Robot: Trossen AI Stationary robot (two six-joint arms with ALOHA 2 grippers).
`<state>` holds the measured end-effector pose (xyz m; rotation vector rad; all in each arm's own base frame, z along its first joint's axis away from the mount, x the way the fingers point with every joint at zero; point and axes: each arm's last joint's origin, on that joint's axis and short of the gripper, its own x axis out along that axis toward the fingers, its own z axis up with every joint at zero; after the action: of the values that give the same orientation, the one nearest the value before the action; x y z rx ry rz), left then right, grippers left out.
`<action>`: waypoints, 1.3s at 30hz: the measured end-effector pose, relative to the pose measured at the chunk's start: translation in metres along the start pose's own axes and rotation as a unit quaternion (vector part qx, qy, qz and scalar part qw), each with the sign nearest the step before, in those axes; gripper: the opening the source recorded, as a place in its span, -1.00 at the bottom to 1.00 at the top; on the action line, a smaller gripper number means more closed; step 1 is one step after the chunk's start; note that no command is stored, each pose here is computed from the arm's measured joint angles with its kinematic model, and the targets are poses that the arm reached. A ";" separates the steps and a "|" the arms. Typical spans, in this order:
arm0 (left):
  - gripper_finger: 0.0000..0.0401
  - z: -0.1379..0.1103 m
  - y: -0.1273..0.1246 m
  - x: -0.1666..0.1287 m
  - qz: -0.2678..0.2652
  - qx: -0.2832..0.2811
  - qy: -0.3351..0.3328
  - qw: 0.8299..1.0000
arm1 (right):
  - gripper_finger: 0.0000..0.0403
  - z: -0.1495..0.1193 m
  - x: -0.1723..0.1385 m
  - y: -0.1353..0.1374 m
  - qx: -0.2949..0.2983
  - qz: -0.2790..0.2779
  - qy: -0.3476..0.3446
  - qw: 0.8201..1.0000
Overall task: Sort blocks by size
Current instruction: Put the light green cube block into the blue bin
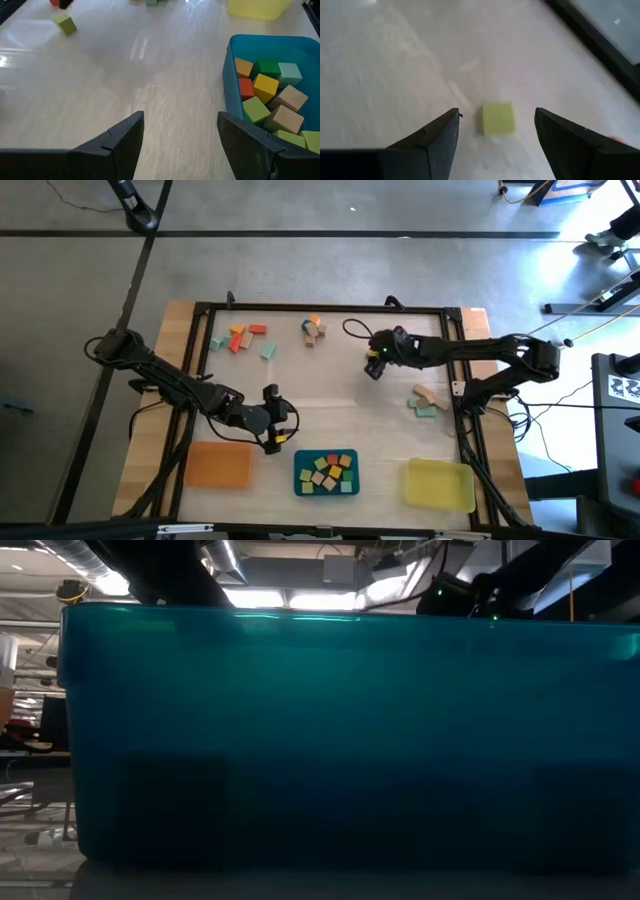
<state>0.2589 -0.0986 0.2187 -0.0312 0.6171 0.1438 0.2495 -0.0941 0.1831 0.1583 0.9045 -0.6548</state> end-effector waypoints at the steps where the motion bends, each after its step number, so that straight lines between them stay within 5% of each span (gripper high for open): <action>1: 0.18 0.000 0.000 0.000 0.000 0.000 0.000 1.000 | 0.27 0.000 0.003 -0.001 0.000 0.004 0.005 1.000; 21: 0.18 0.000 0.000 0.000 0.000 0.000 0.000 1.000 | 0.26 -0.013 0.055 -0.014 0.000 0.036 0.073 0.997; 31: 0.18 0.000 0.000 0.000 0.000 0.000 0.000 1.000 | -0.35 -0.011 0.053 -0.013 -0.015 0.044 0.062 0.997; 39: 0.18 0.000 0.000 0.000 0.000 0.000 0.000 1.000 | -0.35 -0.004 0.026 0.012 -0.052 0.103 0.023 0.993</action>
<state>0.2589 -0.0986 0.2187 -0.0308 0.6178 0.1439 0.2652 -0.0948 0.1589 0.1710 0.9506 -0.4132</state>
